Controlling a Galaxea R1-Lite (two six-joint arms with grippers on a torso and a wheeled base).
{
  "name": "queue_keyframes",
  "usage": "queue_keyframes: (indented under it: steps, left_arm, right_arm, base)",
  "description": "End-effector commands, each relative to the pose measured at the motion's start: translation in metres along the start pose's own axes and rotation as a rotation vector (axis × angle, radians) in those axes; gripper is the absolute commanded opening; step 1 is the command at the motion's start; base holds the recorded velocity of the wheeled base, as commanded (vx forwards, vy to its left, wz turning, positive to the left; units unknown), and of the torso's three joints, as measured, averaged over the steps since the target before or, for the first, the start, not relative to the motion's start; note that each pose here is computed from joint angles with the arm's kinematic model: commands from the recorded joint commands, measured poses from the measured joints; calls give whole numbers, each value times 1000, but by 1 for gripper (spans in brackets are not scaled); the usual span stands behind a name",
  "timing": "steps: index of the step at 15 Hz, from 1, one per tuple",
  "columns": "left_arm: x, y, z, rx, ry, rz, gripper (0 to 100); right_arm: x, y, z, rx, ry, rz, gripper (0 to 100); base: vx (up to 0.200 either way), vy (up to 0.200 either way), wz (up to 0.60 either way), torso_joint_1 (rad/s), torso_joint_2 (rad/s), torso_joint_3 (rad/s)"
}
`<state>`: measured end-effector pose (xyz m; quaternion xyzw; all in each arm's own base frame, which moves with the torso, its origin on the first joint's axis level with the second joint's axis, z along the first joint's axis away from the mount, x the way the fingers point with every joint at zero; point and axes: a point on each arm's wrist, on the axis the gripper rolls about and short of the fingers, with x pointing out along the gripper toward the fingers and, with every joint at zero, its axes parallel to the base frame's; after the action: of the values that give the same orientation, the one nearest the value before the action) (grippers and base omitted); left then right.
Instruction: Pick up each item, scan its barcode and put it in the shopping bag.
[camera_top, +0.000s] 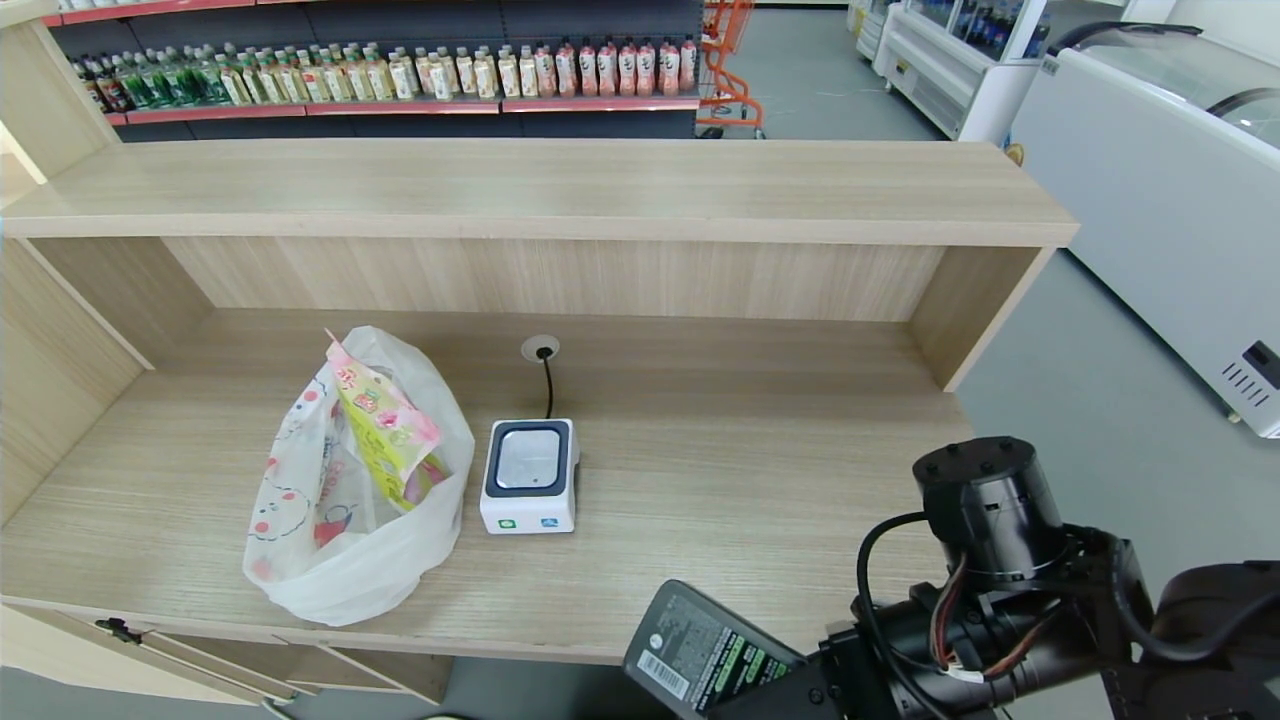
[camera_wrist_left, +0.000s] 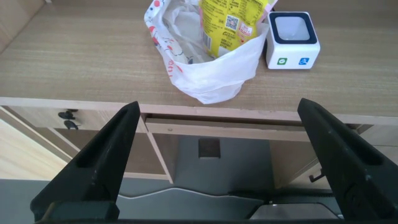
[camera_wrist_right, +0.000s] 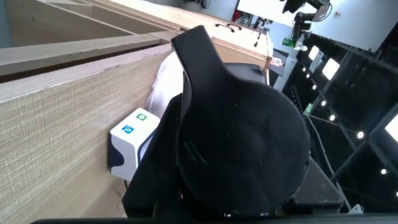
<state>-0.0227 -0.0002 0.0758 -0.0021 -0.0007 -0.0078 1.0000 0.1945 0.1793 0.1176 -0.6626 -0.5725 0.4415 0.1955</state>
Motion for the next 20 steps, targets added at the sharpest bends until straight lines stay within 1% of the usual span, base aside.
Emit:
queue_keyframes:
  steps: [1, 2, 3, 4, 5, 6, 7, 8, 9, 10, 11, 13, 15, 16, 17, 18, 19, 20]
  left_arm:
    - [0, 0, 0, 0, 0, 0, 100]
    - [0, 0, 0, 0, 0, 0, 100]
    - [0, 0, 0, 0, 0, 0, 100]
    - [0, 0, 0, 0, 0, 0, 100]
    - [0, 0, 0, 0, 0, 0, 100]
    - [0, 0, 0, 0, 0, 0, 100]
    - [0, 0, 0, 0, 0, 0, 100]
    - [0, 0, 0, 0, 0, 0, 100]
    - [0, 0, 0, 0, 0, 0, 100]
    - [0, 0, 0, 0, 0, 0, 100]
    - [0, 0, 0, 0, 0, 0, 100]
    - [0, 0, 0, 0, 0, 0, 100]
    - [0, 0, 0, 0, 0, 0, 100]
    - [0, 0, 0, 0, 0, 0, 100]
    - [0, 0, 0, 0, 0, 0, 100]
    - [0, 0, 0, 0, 0, 0, 100]
    - [0, 0, 0, 0, 0, 0, 100]
    - [0, 0, 0, 0, 0, 0, 100]
  right_arm:
    - [-1, -1, -1, 11, 0, -11, 0]
    - [-11, -11, -2, 115, 30, -22, 0]
    - [-16, -13, -3, 191, 45, -21, 0]
    - [-26, -22, -2, 492, 78, -29, 0]
    - [-31, -28, -3, 636, 115, -31, 0]
    - [-52, -39, -10, 780, 251, -55, 0]
    - [-76, -40, -10, 876, 371, -50, 0]
    - [-101, -33, 1, 950, 454, -29, 0]
    - [-120, -32, 5, 1001, 504, -27, 0]
    - [-126, -36, -4, 1100, 525, -57, 0]
    - [-132, -45, -16, 1242, 551, -132, 0]
    - [-136, -67, -39, 1588, 522, -331, 0]
    - [-157, -61, -44, 1958, 605, -502, 0]
    - [-159, -60, -43, 2239, 671, -659, 0]
    - [-153, -62, -46, 2426, 690, -799, 0]
    - [-147, -67, -54, 2559, 679, -926, 0]
    - [-140, -70, -68, 2745, 653, -1131, 0]
    - [-135, -70, -70, 2831, 608, -1173, 0]
  base:
    - [0, 0, 0, 0, 0, 0]
    - [0, 0, 0, 0, 0, 0]
    - [0, 0, 0, 0, 0, 0]
    - [0, 0, 0, 0, 0, 0]
    - [0, 0, 0, 0, 0, 0]
    - [0, 0, 0, 0, 0, 0]
    - [0, 0, 0, 0, 0, 0]
    - [0, 0, 0, 0, 0, 0]
    - [0, 0, 0, 0, 0, 0]
    - [0, 0, 0, 0, 0, 0]
    - [0, 0, 0, 0, 0, 0]
    - [0, 0, 0, 0, 0, 0]
    - [0, 0, 0, 0, 0, 0]
    - [0, 0, 0, 0, 0, 0]
    - [0, 0, 0, 0, 0, 0]
    - [0, 0, 0, 0, 0, 0]
    - [0, 0, 0, 0, 0, 0]
    - [0, 0, 0, 0, 0, 0]
